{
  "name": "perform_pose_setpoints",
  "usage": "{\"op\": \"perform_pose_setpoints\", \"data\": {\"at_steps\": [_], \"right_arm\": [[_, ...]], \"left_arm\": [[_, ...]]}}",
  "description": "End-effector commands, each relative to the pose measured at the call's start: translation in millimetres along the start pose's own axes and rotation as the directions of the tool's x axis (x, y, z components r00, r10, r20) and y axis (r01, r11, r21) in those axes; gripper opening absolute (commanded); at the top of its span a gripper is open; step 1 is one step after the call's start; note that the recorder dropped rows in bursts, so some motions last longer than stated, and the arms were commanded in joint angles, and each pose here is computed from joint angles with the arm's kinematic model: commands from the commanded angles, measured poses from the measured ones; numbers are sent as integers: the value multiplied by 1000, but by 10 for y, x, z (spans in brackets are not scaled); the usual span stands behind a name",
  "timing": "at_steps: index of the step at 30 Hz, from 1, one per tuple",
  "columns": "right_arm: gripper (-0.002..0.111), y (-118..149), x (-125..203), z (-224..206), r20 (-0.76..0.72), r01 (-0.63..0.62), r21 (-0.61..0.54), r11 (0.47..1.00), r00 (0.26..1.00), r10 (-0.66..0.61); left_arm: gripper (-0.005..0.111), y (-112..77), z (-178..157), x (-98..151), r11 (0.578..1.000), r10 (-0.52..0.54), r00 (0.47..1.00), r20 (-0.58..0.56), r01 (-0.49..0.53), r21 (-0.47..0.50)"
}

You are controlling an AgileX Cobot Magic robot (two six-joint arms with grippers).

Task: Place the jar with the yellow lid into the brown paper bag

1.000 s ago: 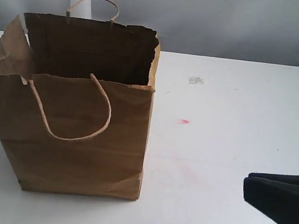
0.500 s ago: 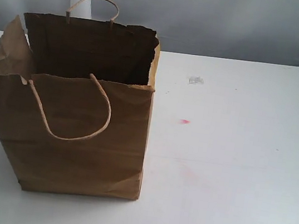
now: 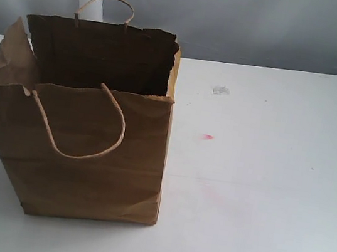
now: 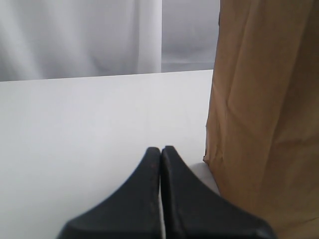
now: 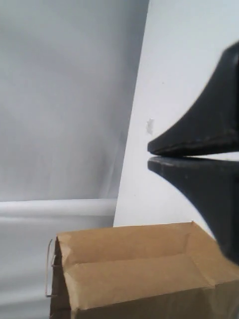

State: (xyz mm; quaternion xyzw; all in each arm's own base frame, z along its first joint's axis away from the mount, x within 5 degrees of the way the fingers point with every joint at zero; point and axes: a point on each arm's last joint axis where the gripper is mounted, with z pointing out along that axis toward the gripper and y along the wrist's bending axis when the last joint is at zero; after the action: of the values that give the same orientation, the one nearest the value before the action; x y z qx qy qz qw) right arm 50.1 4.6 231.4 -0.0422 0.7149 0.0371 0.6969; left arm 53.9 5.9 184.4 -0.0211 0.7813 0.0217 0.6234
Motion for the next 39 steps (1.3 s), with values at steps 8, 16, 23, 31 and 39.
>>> {"op": "perform_pose_setpoints", "data": {"at_steps": [8,16,23,31,39], "right_arm": [[0,-14,110,-1,-90,0,20,1000,996,1],[0,-14,110,-1,-90,0,20,1000,996,1],[0,-14,110,-1,-90,0,20,1000,996,1],[0,-14,110,-1,-90,0,20,1000,996,1],[0,-14,110,-1,-90,0,20,1000,996,1]], "left_arm": [[1,-6,0,-14,1000,-6,1000,8,6,8],[1,-6,0,-14,1000,-6,1000,8,6,8],[1,-6,0,-14,1000,-6,1000,8,6,8],[1,-6,0,-14,1000,-6,1000,8,6,8],[1,-6,0,-14,1000,-6,1000,8,6,8]]}}
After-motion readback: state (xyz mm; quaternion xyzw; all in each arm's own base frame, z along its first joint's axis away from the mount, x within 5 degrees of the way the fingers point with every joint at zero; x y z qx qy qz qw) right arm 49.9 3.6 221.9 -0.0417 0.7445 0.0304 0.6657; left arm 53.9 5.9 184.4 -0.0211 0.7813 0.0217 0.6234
